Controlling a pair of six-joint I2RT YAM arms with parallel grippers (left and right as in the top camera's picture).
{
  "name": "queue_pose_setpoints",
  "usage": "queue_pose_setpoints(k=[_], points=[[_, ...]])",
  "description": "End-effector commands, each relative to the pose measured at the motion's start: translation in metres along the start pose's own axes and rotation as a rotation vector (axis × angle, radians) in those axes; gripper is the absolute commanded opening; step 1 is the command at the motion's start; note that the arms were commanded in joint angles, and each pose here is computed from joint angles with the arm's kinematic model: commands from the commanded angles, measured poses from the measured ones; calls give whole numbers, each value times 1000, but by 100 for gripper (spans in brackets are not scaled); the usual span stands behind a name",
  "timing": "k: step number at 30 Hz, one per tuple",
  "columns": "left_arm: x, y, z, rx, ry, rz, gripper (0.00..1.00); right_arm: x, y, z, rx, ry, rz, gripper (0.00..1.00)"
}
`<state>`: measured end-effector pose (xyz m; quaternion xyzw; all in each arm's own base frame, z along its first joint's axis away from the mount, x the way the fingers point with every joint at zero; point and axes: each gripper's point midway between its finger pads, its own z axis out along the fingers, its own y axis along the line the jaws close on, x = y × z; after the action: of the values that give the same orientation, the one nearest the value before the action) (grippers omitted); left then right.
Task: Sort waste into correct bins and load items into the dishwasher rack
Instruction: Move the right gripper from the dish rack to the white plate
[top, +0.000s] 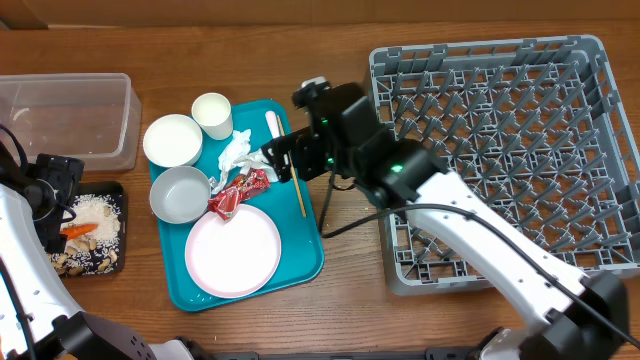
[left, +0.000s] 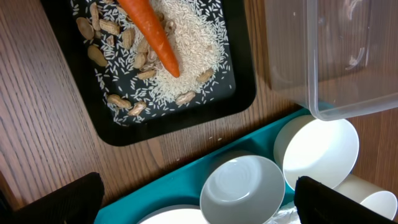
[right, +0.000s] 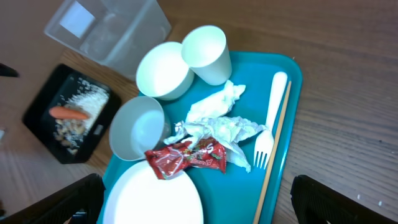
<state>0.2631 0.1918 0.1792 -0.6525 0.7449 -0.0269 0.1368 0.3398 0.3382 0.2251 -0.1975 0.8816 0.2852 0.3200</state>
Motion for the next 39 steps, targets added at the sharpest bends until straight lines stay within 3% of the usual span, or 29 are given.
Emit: queue_pose_setpoints(k=[1,12,30,39], points=[[-1,1,1,-9,-2,-23,100,-10,18,10,-7,-22,-30,99],[-2,2,1,-17,-9,22,100,11,83,69,-71,47,-124,100],[-2,2,1,-16,-9,40,100,68,131,133,-196,118,-159,99],[-2,2,1,-16,-9,40,100,72,118,147,-112,95,-168,100]])
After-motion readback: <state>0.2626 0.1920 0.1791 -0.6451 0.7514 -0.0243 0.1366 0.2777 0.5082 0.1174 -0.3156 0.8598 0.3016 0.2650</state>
